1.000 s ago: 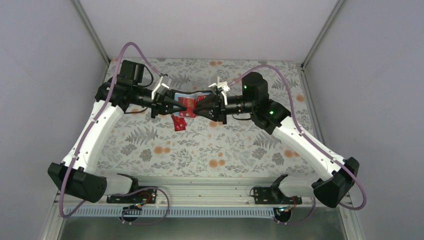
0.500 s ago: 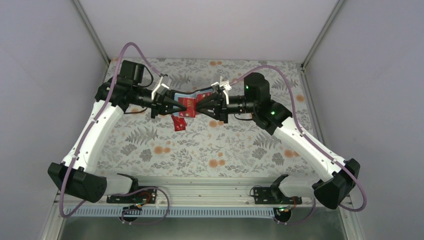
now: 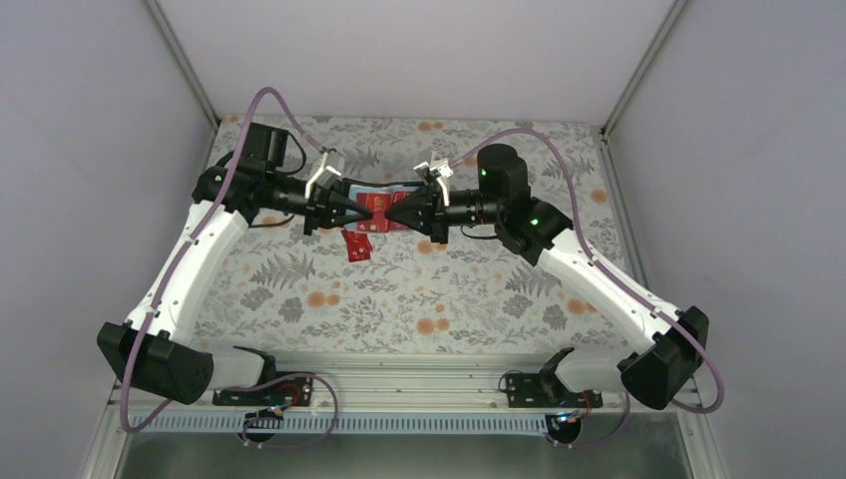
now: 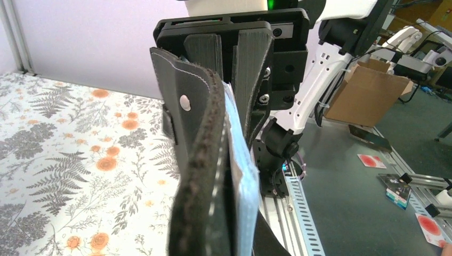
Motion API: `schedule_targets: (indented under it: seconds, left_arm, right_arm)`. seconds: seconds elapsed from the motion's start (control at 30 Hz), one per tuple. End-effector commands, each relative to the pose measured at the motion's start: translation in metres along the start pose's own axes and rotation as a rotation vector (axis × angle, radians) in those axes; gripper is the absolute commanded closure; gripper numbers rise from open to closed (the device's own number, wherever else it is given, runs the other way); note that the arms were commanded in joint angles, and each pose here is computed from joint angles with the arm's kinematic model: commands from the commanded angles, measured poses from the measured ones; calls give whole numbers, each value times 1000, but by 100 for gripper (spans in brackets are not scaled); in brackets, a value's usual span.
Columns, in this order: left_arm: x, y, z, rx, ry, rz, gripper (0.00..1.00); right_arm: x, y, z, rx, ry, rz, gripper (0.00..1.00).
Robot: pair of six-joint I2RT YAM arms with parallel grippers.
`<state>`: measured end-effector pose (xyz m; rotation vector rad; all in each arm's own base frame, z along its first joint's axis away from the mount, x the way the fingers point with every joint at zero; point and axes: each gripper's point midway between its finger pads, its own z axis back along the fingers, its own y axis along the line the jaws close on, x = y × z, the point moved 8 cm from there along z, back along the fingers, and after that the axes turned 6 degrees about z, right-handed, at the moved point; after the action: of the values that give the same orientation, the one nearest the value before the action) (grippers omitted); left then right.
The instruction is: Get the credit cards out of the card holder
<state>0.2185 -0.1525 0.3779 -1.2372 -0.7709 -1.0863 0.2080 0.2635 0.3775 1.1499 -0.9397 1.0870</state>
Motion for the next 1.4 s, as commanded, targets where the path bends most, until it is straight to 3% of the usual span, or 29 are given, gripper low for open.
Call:
schedule_targets:
  seconds: [0.0,0.07,0.27,0.37,0.53,0.9,1.0,1.37]
  left_arm:
    - [5,-14,0,-61,-34,-42,98]
    - [4,-14,0,-65,-34,-38,97]
    - [2,-20,1,-75,-29,-55,79]
    - [3,-23,2,-93,-41,-64,77]
    - [5,-22,2,-108,-53,-62,88]
    - [6,-21,4,-102,-56,-64,89]
    - [7,-19,4,-93,-54,-56,97]
    - [12,-4,14,69,-25,-34,98]
  right_arm:
    - [11,0,-3,-7,-37,31,96]
    - [13,4,-1,27,-42,40,96]
    - [16,4,17,-76,-34,55,96]
    - [14,5,21,-79,-24,53,96]
    - [15,8,24,-75,-28,66,96]
    - [5,0,38,-126,12,36,96]
    - [5,0,39,-122,13,33,96]
    - [-7,-12,56,-208,35,-25,96]
